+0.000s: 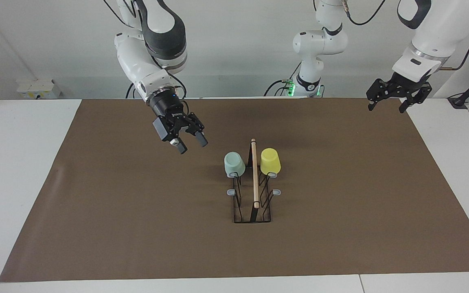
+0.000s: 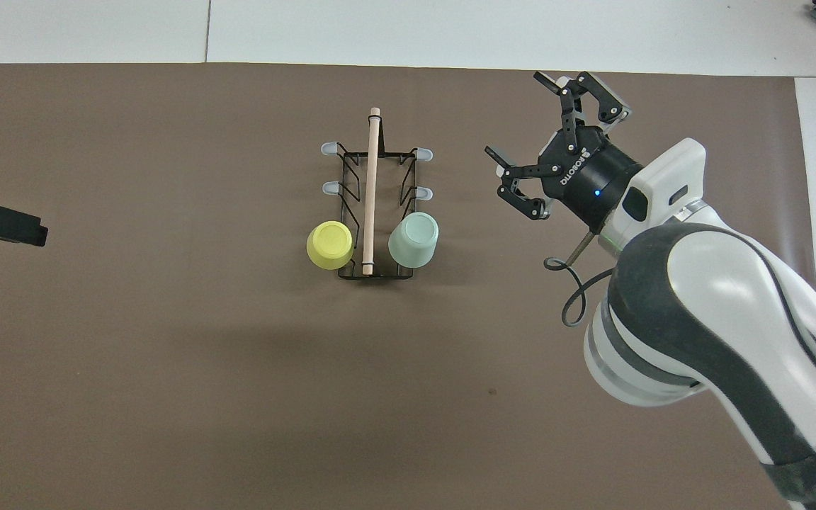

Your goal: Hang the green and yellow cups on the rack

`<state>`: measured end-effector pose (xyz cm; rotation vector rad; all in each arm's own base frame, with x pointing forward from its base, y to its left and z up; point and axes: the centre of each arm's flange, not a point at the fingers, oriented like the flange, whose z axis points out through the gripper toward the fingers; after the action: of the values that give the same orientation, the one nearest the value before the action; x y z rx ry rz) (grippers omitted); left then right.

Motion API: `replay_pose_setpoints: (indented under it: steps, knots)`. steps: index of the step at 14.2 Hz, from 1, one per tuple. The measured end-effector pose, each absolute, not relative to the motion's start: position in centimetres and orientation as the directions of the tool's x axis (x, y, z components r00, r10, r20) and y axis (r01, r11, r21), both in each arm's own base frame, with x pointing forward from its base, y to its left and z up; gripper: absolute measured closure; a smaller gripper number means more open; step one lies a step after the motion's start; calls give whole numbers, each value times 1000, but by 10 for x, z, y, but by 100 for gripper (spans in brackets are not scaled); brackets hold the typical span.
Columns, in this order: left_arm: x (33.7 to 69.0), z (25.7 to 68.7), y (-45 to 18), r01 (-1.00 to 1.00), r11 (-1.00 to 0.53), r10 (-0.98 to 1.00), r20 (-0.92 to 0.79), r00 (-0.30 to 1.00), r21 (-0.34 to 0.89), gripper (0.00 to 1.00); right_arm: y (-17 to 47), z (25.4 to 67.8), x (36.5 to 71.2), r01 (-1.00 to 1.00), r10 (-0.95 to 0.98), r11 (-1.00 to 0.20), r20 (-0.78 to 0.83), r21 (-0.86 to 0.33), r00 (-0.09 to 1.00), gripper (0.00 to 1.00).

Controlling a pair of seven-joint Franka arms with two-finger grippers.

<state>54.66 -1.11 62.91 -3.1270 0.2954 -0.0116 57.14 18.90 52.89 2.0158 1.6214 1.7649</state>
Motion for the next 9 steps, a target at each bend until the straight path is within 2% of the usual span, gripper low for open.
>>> replay_pose_setpoints:
  steps: [2, 4, 6, 9]
  knots:
    - [547, 629, -11, -187, -982, -187, 7, 982, -1, 0, 186, 534, 579, 721, 634, -462, 761, 517, -138, 0]
    - [547, 629, -11, -187, -982, -187, 7, 982, -1, 0, 183, 536, 584, 783, 598, -473, 800, 405, -53, 0]
    - [547, 629, -11, -187, -982, -187, 7, 982, -1, 0, 179, 536, 588, 831, 578, -486, 813, 271, 72, 0]
    - [547, 629, -11, -187, -982, -187, 7, 982, -1, 0, 158, 532, 590, 847, 559, -531, 767, 36, 317, 0]
